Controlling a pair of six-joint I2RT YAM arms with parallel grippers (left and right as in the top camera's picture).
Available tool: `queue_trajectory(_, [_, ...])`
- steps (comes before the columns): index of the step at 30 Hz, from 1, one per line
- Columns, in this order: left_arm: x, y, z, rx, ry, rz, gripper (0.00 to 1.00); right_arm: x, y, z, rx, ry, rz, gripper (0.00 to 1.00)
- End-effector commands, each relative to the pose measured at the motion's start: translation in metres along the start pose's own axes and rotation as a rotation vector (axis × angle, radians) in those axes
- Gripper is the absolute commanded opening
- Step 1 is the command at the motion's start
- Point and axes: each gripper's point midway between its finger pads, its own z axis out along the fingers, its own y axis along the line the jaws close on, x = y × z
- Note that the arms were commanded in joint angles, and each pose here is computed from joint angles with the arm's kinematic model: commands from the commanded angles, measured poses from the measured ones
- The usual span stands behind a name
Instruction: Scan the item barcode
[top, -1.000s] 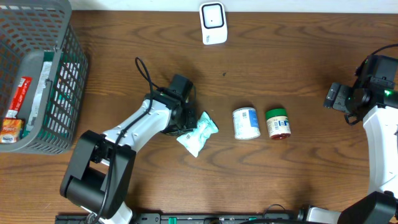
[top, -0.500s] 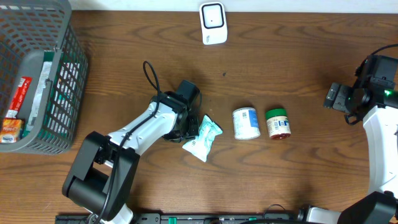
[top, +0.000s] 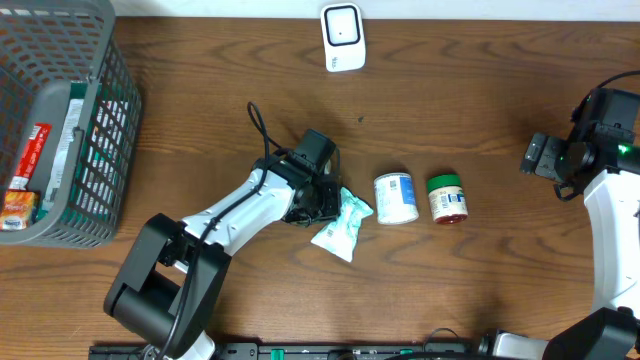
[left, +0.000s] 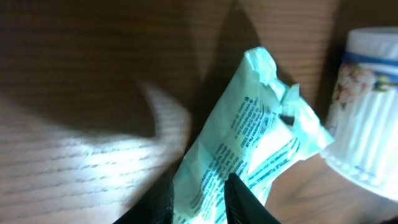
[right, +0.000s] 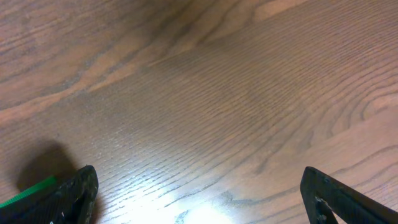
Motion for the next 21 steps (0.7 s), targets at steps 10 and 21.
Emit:
queue_trajectory(10, [-0.044,0.039,-0.059,-0.232,-0.221,0.015,0.26,-0.004,-0.004,-0.004,0.010,-0.015,0.002,0.99])
queue_trajectory(21, [-0.097,0.065,-0.266,-0.320,-0.513,-0.024,0.26,-0.004,-0.004,-0.004,0.010,-0.015,0.002,0.99])
